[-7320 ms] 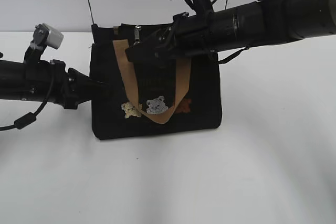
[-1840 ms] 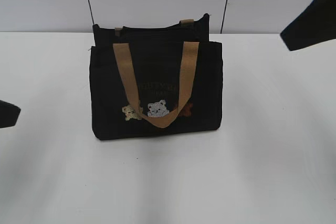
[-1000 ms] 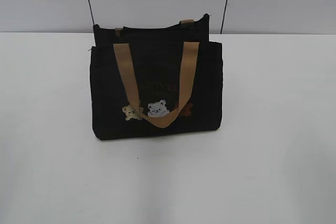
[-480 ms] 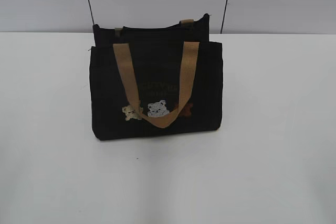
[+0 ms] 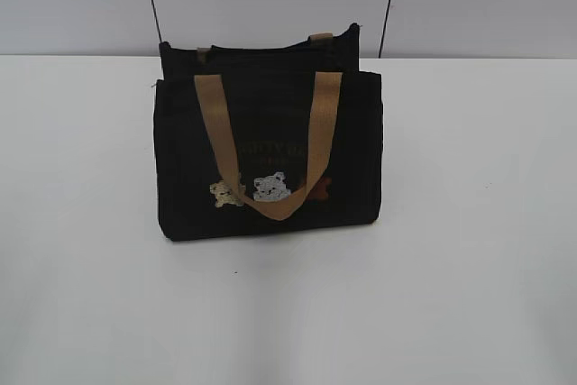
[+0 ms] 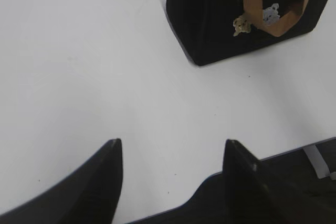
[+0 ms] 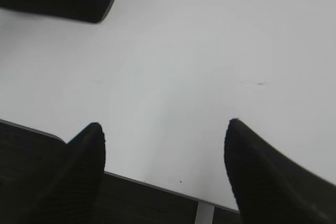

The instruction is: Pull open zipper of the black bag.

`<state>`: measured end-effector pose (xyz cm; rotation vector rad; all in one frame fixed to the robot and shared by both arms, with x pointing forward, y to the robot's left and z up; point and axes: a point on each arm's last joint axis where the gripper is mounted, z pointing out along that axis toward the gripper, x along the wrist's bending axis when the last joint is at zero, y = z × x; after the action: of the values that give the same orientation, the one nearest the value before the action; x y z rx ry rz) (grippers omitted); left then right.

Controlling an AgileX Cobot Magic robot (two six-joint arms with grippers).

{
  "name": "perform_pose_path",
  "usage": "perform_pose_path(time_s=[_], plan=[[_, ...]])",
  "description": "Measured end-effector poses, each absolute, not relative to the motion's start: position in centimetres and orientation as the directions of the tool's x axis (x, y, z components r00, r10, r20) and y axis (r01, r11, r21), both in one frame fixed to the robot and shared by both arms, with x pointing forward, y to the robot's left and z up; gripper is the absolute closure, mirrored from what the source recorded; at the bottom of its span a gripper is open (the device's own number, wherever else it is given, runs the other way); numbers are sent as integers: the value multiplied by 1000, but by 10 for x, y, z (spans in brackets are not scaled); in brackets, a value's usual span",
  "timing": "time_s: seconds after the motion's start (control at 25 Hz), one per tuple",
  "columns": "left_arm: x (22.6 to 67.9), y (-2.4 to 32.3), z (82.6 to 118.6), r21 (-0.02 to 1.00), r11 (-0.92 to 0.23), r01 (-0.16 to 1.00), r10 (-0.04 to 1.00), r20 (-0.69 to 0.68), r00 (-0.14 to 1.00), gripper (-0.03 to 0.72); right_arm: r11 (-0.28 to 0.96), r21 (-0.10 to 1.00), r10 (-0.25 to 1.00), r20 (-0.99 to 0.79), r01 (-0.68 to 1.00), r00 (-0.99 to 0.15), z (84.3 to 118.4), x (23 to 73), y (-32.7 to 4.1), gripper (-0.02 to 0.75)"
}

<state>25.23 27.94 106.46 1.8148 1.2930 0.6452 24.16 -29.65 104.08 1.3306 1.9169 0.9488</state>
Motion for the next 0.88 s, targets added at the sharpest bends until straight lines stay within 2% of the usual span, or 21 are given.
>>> perform_pose_path(time_s=[0.52, 0.88], plan=[[249, 279, 1065, 846, -146, 512, 939, -45, 341, 235, 225, 833, 951, -76, 505, -298, 1041, 241, -296, 201], [227, 281, 1065, 912, -103, 398, 962, -11, 274, 236, 137, 858, 988, -79, 495, -136, 1041, 234, -297, 201]])
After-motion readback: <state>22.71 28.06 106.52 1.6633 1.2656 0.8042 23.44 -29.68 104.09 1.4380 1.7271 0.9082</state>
